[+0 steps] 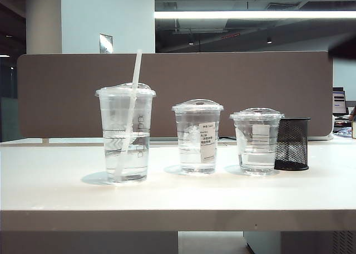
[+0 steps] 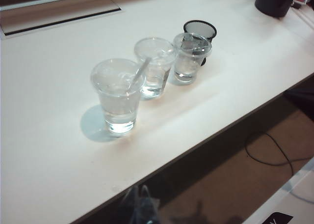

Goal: Pick up the straw and insert it into the large coffee cup.

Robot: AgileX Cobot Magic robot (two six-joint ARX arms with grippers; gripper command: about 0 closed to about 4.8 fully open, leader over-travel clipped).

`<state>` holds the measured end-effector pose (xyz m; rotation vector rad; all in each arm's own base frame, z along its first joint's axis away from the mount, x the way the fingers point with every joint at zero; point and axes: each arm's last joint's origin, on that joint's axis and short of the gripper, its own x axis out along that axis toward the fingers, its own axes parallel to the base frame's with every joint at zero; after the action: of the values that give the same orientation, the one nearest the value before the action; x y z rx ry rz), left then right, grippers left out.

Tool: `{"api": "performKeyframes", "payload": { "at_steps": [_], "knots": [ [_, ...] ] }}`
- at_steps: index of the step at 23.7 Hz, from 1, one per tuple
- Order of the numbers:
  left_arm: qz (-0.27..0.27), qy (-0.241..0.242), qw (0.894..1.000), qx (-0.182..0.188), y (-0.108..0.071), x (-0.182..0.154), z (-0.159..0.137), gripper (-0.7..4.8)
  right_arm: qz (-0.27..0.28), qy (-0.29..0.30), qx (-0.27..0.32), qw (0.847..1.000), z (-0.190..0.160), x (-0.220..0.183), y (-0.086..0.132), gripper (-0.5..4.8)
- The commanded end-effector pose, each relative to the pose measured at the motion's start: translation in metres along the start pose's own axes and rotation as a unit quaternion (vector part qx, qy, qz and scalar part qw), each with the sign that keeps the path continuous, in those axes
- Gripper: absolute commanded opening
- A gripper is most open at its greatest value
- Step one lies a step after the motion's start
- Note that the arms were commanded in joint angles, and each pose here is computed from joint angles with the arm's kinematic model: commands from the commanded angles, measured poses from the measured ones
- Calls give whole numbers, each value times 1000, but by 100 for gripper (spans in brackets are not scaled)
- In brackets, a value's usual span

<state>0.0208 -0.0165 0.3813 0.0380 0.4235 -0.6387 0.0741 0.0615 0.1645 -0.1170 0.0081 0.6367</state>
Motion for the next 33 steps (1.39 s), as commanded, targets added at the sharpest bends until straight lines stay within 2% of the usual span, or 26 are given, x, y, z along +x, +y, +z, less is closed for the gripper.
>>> {"api": "performKeyframes", "payload": {
  "at_steps": [1, 5, 6, 7, 17, 20, 21, 22, 24, 28, 29, 32, 33],
  "knots": [
    [1, 1, 1000, -3, 1, 3, -1, -3, 7, 5, 1, 1000, -6, 1, 1, -6],
    [1, 3, 1000, -3, 1, 4, -2, -3, 6, 31, -1, 1000, -11, 1, 1, -5],
    [1, 3, 1000, -3, 1, 4, -2, -3, 10, 63, -4, 998, -17, 1, 2, -5],
    [1, 3, 1000, -3, 1, 4, -2, -3, 17, 68, -4, 998, -18, 0, 2, -5],
    [5, 3, 1000, -5, 1, 4, -2, -3, 18, 67, -4, 998, -17, 0, 3, -5],
    [31, -1, 999, -10, 3, 4, -3, -3, 18, 67, -4, 998, -17, 0, 3, -5],
    [50, -4, 999, 6, 4, 4, -3, -3, 18, 67, -4, 998, -17, 0, 3, -5],
    [74, -8, 997, 19, 5, 4, -3, -3, 18, 67, -4, 998, -17, 0, 3, -5],
    [108, -16, 994, 3, 8, 6, -5, -3, 18, 67, -4, 998, -17, 0, 3, -5],
    [152, -63, 986, 6, 19, 22, -15, -3, 18, 67, -4, 998, -17, 0, 3, -5],
    [165, -89, 982, 11, 25, 33, -22, -3, 18, 67, -4, 998, -17, 0, 3, -5],
    [204, -126, 970, 30, 41, 60, -44, -3, 18, 67, -4, 998, -17, 0, 3, -5],
    [224, -152, 962, 34, 49, 75, -56, -3, 18, 67, -4, 998, -17, 0, 3, -5]
  ]
}}
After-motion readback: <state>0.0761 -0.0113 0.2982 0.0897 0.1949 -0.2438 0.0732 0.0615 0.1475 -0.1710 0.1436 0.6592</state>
